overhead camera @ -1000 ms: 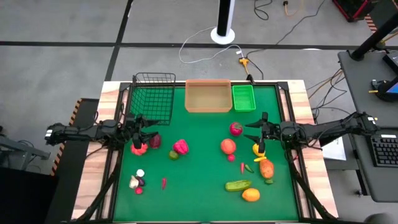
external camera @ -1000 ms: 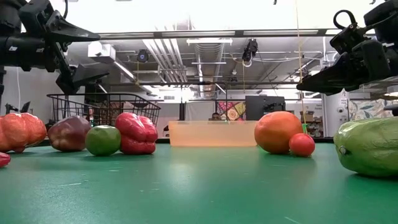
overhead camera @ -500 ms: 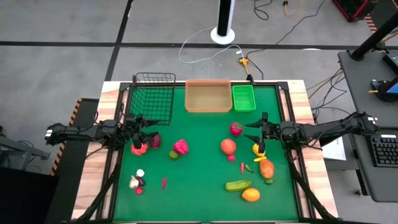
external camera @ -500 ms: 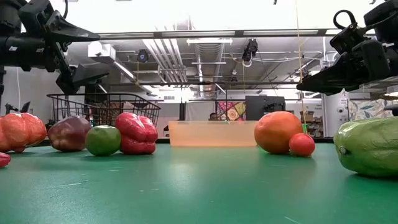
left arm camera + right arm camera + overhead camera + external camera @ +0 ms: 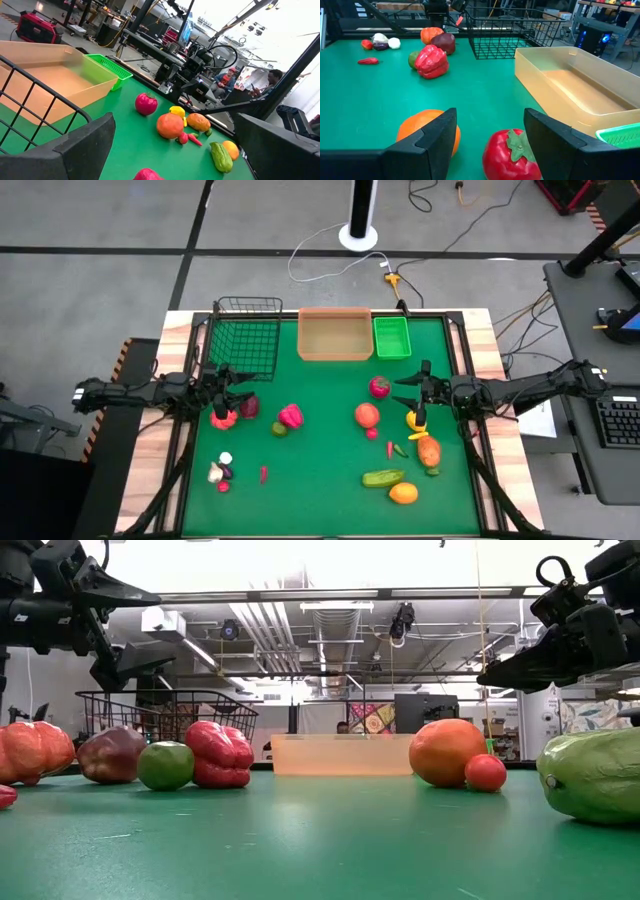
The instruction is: Sort produce into baskets
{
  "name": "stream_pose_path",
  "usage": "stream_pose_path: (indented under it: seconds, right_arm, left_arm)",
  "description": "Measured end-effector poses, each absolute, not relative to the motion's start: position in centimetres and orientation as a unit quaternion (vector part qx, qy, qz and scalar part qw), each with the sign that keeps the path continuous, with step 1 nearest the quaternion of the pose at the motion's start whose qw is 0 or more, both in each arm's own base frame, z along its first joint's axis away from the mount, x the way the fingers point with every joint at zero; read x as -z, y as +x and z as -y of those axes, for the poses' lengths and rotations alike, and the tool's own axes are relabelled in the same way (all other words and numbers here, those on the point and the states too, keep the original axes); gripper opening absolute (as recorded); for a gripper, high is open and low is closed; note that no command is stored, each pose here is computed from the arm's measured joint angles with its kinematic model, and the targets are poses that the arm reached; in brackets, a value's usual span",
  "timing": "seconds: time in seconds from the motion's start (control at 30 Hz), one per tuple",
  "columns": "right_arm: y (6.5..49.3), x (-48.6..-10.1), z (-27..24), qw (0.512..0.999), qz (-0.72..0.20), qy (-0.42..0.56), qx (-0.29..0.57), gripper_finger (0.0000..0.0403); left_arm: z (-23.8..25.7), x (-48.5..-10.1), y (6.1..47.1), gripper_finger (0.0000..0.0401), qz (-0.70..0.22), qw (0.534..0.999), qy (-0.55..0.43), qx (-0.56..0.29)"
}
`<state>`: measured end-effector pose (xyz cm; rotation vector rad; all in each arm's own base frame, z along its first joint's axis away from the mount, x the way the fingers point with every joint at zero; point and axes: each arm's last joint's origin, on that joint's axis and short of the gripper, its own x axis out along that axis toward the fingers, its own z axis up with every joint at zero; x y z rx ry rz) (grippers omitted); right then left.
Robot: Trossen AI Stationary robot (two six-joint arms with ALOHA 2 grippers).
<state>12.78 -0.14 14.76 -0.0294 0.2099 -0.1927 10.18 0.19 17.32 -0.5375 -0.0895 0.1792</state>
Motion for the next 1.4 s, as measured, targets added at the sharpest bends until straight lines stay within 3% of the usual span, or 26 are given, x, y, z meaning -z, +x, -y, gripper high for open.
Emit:
stream_pose_path:
  seconds: [0.73,0.87,0.93,1.13,1.4]
  right_arm:
    - [12.8,-14.8,0.1,0.99,-0.104,-0.011,0.096,0.0224]
    - [12.8,-14.8,0.1,0.985,-0.091,0.098,0.106,0.0224]
    - [12.8,-15.1,0.1,0.982,-0.073,0.139,0.109,0.0224]
    - [12.9,-16.0,0.1,0.988,-0.031,0.116,0.101,0.0224]
    - [13.1,-16.5,0.1,0.99,-0.033,0.097,0.101,0.0224]
  left_arm:
    - [-0.2,-17.3,10.2,0.039,0.044,0.959,-0.265,-0.088]
    - [-0.2,-17.4,10.2,0.039,0.047,0.959,-0.265,-0.091]
    - [-0.4,-17.7,10.1,0.039,0.071,0.95,-0.282,-0.115]
    - [-1.0,-18.5,9.8,0.039,0.152,0.914,-0.318,-0.202]
    - [-1.1,-18.6,9.7,0.039,0.164,0.902,-0.329,-0.224]
